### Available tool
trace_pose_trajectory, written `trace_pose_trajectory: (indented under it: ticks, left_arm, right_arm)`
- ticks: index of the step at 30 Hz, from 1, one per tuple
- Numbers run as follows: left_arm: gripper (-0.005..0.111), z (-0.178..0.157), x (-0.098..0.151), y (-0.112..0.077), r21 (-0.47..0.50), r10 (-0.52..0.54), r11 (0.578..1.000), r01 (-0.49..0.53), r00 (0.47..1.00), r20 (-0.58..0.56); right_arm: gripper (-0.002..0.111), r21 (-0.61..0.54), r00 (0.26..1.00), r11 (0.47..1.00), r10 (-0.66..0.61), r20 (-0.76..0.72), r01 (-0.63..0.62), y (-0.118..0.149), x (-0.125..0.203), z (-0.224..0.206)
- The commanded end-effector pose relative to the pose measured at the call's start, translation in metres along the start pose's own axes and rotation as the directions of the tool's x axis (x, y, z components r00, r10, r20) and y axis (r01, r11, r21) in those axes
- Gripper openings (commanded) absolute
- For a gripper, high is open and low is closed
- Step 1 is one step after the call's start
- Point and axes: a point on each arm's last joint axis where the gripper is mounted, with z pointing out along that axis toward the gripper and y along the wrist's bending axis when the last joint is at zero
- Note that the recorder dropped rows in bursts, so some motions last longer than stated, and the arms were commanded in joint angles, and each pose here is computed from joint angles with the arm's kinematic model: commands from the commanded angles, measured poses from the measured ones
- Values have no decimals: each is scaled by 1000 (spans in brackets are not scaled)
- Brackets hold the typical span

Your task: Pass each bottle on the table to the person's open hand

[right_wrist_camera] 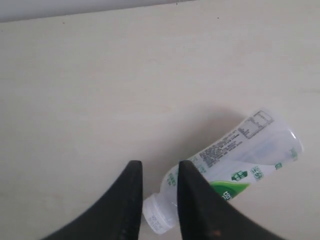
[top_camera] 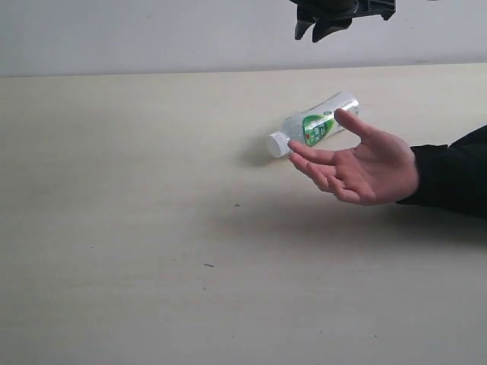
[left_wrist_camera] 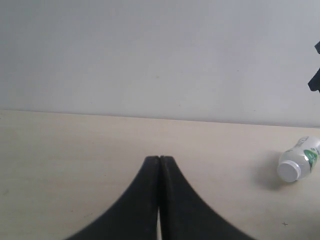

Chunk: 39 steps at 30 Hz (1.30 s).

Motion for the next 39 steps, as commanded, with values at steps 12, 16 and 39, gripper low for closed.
trace_pose_trajectory:
  ticks: [12,16,39]
  left_arm:
    - [0,0,1,0,0,-7,1000,7,1000,4]
    - [0,0,1,0,0,-7,1000,7,1000,4]
    - [0,0,1,0,0,-7,1000,7,1000,4]
  right_arm:
    - [34,112,926,924,373,-51,-366,31,27,0]
    - [66,157,900,897,429,-77,-414,35,38,24]
    - [72,311,843,792,535,60,-525,25,50,73]
